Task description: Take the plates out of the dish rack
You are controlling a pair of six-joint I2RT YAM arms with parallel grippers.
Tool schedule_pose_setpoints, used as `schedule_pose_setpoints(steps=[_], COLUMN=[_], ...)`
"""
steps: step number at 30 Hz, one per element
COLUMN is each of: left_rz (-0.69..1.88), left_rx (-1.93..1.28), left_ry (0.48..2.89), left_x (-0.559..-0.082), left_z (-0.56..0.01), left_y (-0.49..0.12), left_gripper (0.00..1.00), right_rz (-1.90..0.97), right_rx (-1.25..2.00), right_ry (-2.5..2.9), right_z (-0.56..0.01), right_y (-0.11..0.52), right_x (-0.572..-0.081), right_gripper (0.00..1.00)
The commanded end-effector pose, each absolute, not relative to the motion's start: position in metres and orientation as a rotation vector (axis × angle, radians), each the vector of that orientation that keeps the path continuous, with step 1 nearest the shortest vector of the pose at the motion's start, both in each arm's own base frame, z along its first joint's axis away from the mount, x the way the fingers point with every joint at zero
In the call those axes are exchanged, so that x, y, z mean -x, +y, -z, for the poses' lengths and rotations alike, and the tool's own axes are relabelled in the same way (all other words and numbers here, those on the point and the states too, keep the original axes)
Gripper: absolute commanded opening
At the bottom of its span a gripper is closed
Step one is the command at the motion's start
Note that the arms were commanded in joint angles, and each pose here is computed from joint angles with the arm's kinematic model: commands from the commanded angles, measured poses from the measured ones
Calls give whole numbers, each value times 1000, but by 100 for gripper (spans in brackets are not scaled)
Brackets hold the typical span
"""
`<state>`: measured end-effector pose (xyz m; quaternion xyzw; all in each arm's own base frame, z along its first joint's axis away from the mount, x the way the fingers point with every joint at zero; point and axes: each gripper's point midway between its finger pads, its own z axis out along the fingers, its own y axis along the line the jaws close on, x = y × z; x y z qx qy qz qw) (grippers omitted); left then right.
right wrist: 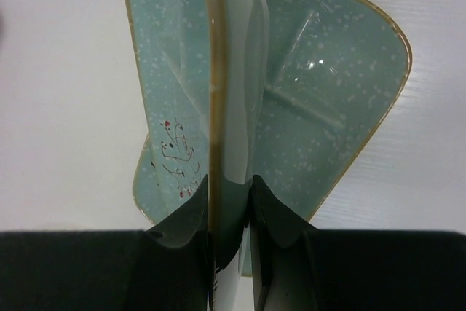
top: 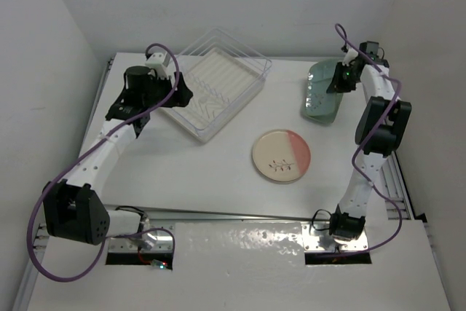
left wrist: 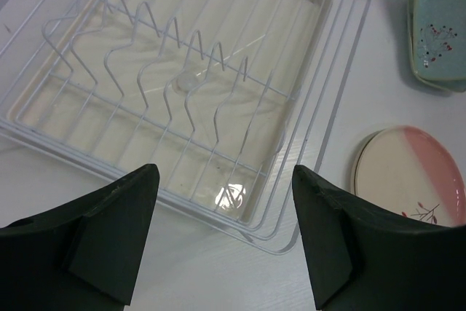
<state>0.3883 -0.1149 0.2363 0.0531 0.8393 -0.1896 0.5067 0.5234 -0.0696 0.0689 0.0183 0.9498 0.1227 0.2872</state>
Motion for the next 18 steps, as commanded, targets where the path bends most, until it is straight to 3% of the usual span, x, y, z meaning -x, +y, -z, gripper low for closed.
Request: schedule_pose_setpoints(steps=[1, 18], left_rz=[459, 465], left_rx=[-123, -141], left_ry=[1995, 1992], left_x=[-389, -385], left_z=[-242, -236], left_y=[-116, -117], left_gripper=[72, 72], right_rz=[-384, -516], right_rx=[-125, -594], right_ry=[2430, 2098], right_z=[-93, -128], right_y=[-61, -49], right_x=[-539, -535], right_gripper=[0, 0])
